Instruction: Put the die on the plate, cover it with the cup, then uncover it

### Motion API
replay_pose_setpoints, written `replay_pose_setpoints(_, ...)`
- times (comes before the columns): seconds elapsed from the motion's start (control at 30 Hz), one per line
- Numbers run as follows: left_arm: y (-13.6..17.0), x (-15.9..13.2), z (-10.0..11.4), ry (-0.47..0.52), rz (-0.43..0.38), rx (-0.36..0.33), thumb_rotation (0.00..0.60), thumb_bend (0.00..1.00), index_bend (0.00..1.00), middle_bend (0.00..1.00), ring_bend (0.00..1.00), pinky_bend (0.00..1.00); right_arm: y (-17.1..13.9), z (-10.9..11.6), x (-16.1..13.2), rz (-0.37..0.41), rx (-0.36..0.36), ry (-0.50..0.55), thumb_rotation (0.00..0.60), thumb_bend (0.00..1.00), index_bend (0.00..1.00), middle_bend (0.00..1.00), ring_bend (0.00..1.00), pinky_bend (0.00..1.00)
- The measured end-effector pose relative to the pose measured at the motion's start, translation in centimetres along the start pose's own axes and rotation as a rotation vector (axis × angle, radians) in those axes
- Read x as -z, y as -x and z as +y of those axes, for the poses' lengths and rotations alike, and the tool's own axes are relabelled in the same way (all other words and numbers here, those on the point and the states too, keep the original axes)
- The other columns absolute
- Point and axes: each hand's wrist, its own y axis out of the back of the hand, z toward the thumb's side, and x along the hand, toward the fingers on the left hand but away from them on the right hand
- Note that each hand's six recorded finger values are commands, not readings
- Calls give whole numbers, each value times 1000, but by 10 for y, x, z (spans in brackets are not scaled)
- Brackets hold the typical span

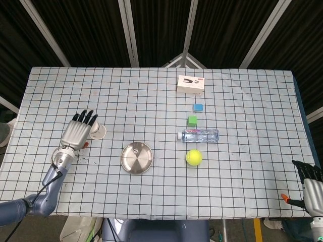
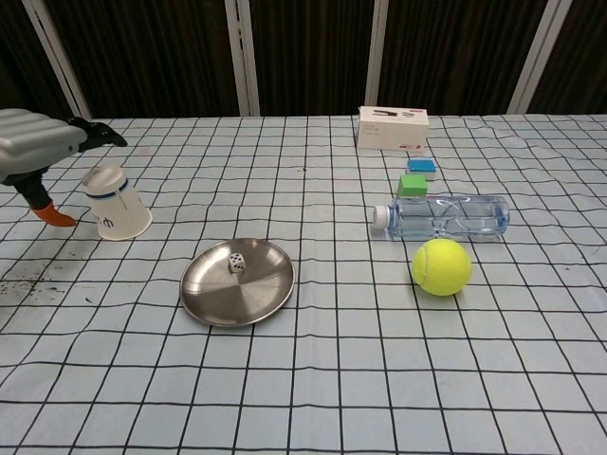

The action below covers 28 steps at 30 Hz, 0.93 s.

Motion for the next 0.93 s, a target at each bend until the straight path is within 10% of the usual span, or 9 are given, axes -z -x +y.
replay_pose_setpoints(0.5,144,42,13,235,116,-301,600,289,181,21,0,99,-4,8,-9,34,30,4,600,131,130,137,95,30)
replay_pose_setpoints(0.93,175,73,-17,416,154,-242,600,300,193,15,0,99,-4,13,-19,100,83,-21,600,132,130,137,95,30)
